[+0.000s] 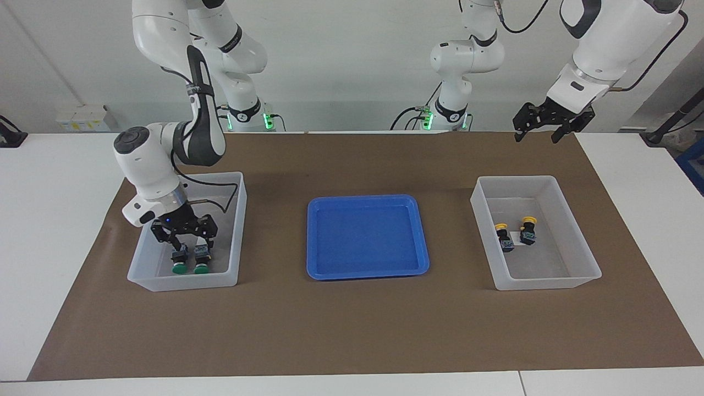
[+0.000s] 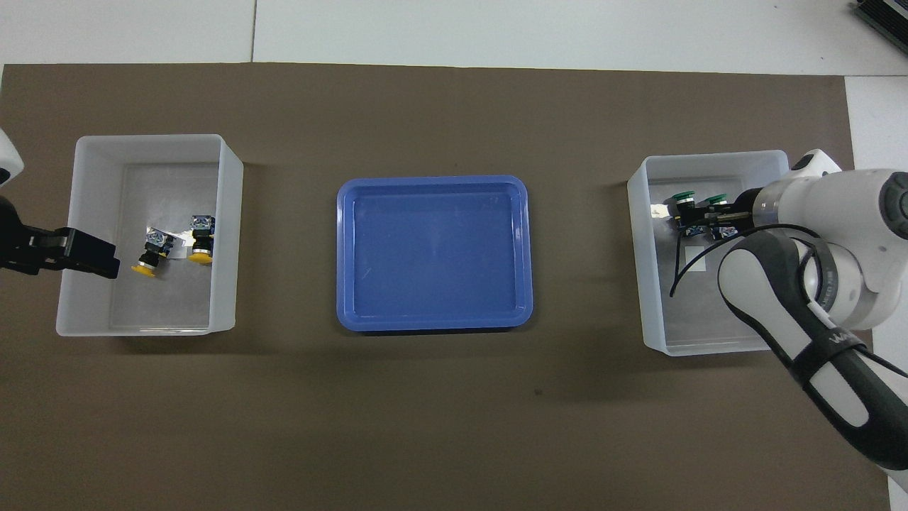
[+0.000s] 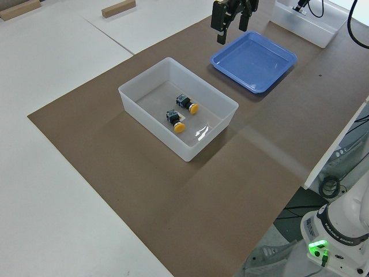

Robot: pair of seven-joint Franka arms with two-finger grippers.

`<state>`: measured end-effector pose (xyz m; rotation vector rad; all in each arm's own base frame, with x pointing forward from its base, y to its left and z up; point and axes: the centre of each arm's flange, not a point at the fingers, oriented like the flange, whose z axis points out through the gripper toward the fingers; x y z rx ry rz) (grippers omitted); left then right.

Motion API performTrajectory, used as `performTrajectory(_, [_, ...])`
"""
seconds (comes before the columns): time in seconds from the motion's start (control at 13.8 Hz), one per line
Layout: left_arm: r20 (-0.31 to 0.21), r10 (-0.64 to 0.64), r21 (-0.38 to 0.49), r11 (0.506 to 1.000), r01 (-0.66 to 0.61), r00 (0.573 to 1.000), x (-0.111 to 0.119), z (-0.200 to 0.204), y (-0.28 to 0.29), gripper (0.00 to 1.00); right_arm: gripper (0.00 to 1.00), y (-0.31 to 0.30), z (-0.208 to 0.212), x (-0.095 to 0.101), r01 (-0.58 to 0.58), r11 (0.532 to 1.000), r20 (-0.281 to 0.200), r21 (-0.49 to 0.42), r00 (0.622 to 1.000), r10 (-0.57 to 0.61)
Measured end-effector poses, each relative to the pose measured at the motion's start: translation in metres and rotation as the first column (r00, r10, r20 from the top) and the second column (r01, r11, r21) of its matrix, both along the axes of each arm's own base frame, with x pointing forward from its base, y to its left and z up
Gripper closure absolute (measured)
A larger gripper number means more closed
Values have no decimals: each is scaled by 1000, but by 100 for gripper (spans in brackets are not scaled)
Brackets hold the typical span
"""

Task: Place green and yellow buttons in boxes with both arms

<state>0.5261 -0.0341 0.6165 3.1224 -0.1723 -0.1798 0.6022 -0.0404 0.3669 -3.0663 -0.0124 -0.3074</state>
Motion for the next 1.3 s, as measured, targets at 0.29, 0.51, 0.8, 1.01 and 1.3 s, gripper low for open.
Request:
performTrajectory(0.29, [-13, 4, 2, 1000, -4, 1000, -7, -11, 2, 0, 8, 1, 65, -3, 26, 1000, -13, 3, 1000, -26])
performTrajectory(0.51, [-5, 9, 2, 1000, -9, 1000, -8, -9, 5, 0, 6, 5, 119, -14, 16, 1000, -51, 2, 999, -15])
performTrajectory(0.8, [3, 11, 2, 1000, -11, 1000, -7, -8, 6, 0, 0, 17, 180, -37, 9, 1000, -96, 1, 995, -9])
performTrajectory(1.01, [20, 11, 0, 1000, -11, 1000, -5, -7, 6, 0, 0, 23, 205, -50, 2, 1000, -122, -1, 993, -2])
performTrajectory(1.3, [78, 12, -3, 1000, -12, 997, 1, -3, 6, 0, 0, 22, 217, -51, -7, 999, -126, -37, 992, 2])
